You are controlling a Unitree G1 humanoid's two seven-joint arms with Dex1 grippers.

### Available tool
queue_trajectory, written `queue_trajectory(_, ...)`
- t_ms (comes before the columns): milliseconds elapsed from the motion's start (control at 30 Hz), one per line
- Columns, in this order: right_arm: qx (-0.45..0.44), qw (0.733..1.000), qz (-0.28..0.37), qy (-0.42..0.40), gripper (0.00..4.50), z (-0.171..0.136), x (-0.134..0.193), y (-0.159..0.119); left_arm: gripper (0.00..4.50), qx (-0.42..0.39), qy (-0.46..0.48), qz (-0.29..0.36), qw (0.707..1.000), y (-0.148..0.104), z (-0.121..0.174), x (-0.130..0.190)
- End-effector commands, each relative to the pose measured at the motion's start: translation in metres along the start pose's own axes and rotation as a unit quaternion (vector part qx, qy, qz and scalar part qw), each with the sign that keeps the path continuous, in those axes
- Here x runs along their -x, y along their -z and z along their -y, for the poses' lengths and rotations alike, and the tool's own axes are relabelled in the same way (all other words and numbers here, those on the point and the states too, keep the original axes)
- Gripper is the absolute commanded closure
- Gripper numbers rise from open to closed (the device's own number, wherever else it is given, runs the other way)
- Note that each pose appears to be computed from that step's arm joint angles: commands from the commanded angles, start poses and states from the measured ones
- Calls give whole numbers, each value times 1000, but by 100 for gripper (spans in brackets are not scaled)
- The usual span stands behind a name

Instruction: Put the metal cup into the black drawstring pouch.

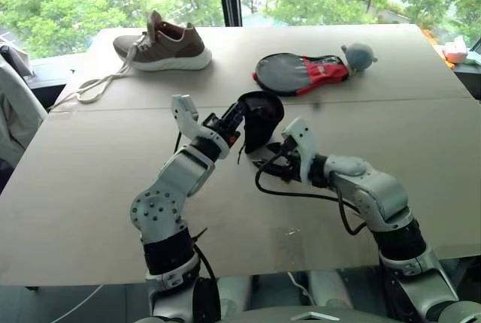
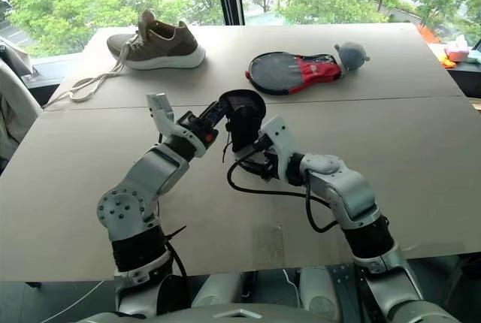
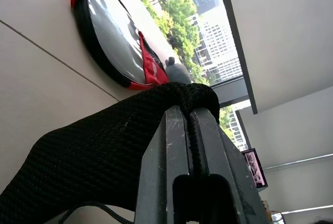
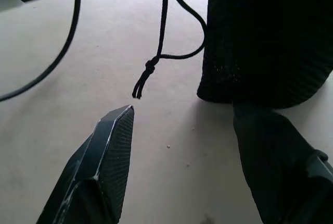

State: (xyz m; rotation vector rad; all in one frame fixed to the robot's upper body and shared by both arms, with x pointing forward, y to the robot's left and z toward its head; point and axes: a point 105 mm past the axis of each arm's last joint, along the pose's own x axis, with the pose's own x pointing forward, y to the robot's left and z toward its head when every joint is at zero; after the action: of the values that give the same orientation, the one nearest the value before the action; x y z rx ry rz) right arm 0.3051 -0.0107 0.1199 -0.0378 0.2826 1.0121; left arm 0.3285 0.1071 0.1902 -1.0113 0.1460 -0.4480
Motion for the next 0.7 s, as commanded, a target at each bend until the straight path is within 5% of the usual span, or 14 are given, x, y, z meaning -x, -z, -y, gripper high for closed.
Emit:
queue_trajectory(33, 21, 999, 21, -16, 143, -7, -5, -11, 450, 14, 21, 2, 1000, -1, 9, 0)
queue_trajectory(667, -8, 998, 54, -12, 143, -12, -51, -13, 450, 26, 32, -20, 999, 0, 12, 0)
queue_trajectory(700, -8, 998, 55, -12, 195, -12, -52, -13, 450, 26, 32, -21, 999, 0, 12, 0)
